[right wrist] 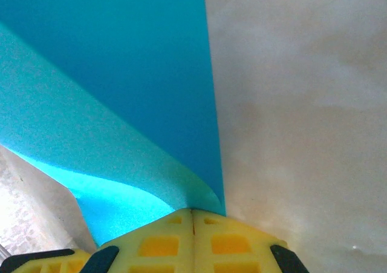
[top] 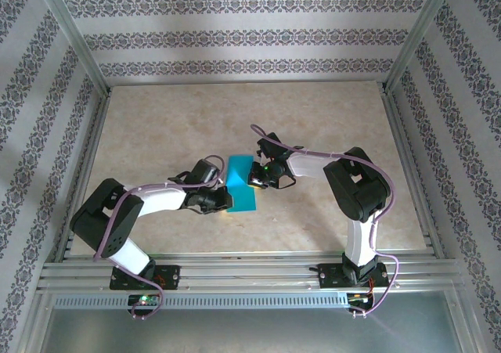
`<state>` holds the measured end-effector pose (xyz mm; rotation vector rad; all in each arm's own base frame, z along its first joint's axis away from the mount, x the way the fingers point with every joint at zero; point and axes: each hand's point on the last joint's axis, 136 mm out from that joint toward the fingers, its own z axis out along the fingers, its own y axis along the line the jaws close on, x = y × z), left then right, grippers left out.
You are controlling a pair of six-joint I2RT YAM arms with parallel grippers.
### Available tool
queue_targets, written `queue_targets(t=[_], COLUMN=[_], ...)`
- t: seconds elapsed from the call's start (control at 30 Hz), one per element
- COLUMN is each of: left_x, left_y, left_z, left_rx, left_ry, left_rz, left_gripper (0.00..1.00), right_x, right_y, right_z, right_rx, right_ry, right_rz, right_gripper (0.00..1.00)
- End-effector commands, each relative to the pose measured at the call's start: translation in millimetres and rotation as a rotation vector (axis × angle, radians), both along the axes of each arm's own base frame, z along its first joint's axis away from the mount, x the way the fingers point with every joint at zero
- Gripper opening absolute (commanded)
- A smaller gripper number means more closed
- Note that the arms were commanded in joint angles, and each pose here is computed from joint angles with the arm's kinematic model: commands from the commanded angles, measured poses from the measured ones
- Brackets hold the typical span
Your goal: Fold a paper plane with a square sheet of paper (pick it up from the middle)
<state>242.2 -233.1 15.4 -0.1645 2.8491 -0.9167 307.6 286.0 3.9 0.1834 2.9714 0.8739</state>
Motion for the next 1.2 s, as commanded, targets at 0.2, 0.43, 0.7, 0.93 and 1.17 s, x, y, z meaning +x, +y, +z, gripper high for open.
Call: queue_targets(t=[0.2, 0.43, 0.7, 0.93, 1.17], left_x=[-60, 3, 85, 105, 106], left_y=[33, 11, -6, -17, -2], left_z=[-10, 46, 57, 34, 11], left_rx=[0.156, 0.072, 0.014, -0.008, 0.013], left_ry=[0.111, -0.084, -0.152, -0.117, -0.078], left_rz=[-0.076, -0.056, -0.009, -0.024, 0.012], left_gripper=[0.12, 0.12, 0.12, 0.12, 0.12], right_x=[-63, -62, -60, -62, -66], right_y=[-101, -99, -97, -98, -104], right_z=[-89, -88, -86, -85, -86], right_rx=[-0.492, -0.49, -0.488, -0.49, -0.513], right_ry=[0.216, 0.198, 0.186, 0.194, 0.203], right_rz=[-0.075, -0.028, 0.014, 0.031, 0.047], right_gripper=[0.06, 0.06, 0.06, 0.06, 0.06])
